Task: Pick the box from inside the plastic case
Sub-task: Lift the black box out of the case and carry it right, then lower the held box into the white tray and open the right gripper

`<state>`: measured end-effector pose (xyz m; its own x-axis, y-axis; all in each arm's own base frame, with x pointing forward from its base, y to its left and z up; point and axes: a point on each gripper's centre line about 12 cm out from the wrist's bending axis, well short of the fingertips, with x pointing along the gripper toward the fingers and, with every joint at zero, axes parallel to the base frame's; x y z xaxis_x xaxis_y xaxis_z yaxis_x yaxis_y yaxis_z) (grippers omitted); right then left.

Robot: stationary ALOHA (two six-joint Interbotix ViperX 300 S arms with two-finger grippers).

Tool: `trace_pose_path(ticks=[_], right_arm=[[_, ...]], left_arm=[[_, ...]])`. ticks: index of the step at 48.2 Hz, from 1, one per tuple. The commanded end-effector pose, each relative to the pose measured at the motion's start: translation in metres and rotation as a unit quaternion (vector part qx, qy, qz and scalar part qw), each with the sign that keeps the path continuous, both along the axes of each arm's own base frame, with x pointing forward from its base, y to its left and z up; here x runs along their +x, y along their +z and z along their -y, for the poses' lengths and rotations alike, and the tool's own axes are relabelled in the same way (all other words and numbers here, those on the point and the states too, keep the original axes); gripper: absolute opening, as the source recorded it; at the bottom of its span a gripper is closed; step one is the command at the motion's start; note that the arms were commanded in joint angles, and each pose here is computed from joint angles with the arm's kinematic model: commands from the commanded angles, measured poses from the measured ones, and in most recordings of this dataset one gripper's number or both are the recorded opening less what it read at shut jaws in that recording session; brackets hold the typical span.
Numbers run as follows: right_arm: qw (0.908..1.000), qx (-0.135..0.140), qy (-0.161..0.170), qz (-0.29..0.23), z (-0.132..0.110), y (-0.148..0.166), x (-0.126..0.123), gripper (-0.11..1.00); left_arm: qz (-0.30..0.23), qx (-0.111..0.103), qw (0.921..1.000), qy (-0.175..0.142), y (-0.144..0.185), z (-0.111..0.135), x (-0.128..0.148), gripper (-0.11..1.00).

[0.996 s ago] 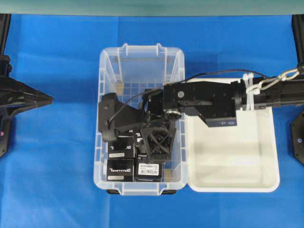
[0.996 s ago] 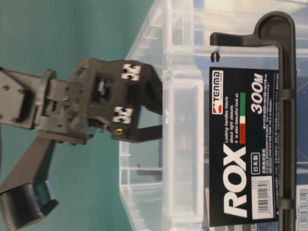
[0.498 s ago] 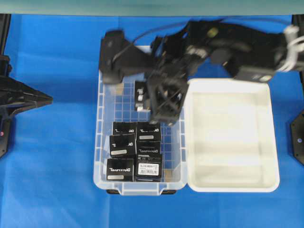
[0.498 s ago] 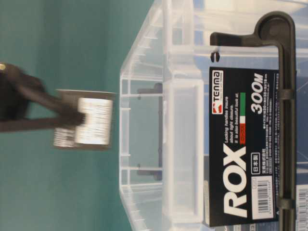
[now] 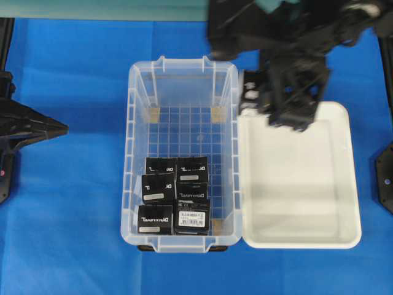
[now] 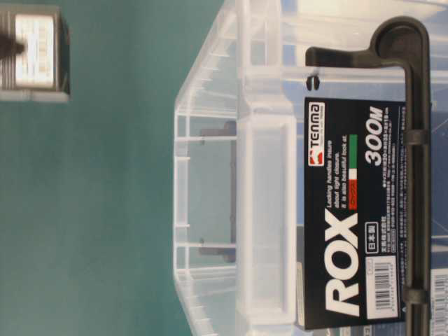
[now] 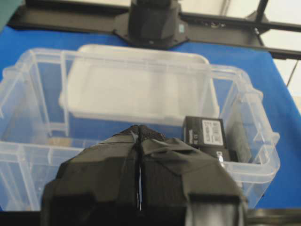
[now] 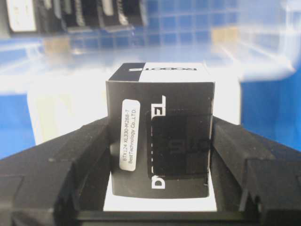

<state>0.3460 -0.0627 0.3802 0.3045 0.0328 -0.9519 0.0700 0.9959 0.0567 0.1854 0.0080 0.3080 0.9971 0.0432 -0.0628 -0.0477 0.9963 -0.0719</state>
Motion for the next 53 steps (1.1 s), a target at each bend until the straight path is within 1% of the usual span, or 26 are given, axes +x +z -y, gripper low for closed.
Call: trace_pose_path(ticks=[1, 6, 11, 14, 16, 21, 27, 37, 48, 53], right_arm=[[0.9999, -0.007, -0.01, 0.0, 0.005, -0.004, -0.016, 0.62], [0.9996, -0.012, -0.025, -0.005, 0.013, -0.026, -0.032, 0.62], [0.9988, -0.021, -0.037, 0.025, 0.018, -0.033, -0.042, 0.62], [0.9982, -0.028, -0.037, 0.037, 0.021, -0.04, -0.048, 0.62], [0.998, -0.033, -0.032, 0.042, 0.022, -0.046, -0.052, 0.62], [0.9984, -0.045, -0.004, 0.036, 0.022, -0.075, -0.059, 0.62], [0.9982, -0.051, 0.021, 0.024, 0.023, -0.107, -0.058, 0.62], [0.9978, -0.055, 0.036, 0.009, 0.028, -0.15, -0.051, 0.62], [0.9963, -0.065, 0.055, 0.007, 0.035, -0.185, -0.045, 0.62], [0.9958, -0.071, 0.058, 0.008, 0.039, -0.2, -0.043, 0.62]], left_arm=[[0.014, 0.001, 0.9999, 0.001, 0.011, 0.0, 0.001, -0.05], [0.016, 0.001, 0.9999, 0.0, 0.012, 0.0, 0.001, -0.05], [0.021, 0.0, 0.9998, -0.005, 0.015, 0.002, 0.0, -0.05], [0.025, 0.001, 0.9997, -0.005, 0.017, 0.002, -0.001, -0.05], [0.024, 0.002, 0.9997, -0.006, 0.017, 0.002, -0.002, -0.05], [0.024, 0.002, 0.9997, -0.004, 0.016, 0.001, -0.001, -0.05], [0.025, 0.002, 0.9997, -0.004, 0.017, 0.001, -0.002, -0.05], [0.027, 0.002, 0.9996, -0.004, 0.019, 0.001, -0.002, -0.05], [0.027, 0.002, 0.9996, -0.004, 0.019, 0.001, -0.002, -0.05], [0.028, 0.002, 0.9996, -0.004, 0.02, 0.001, -0.002, -0.05]])
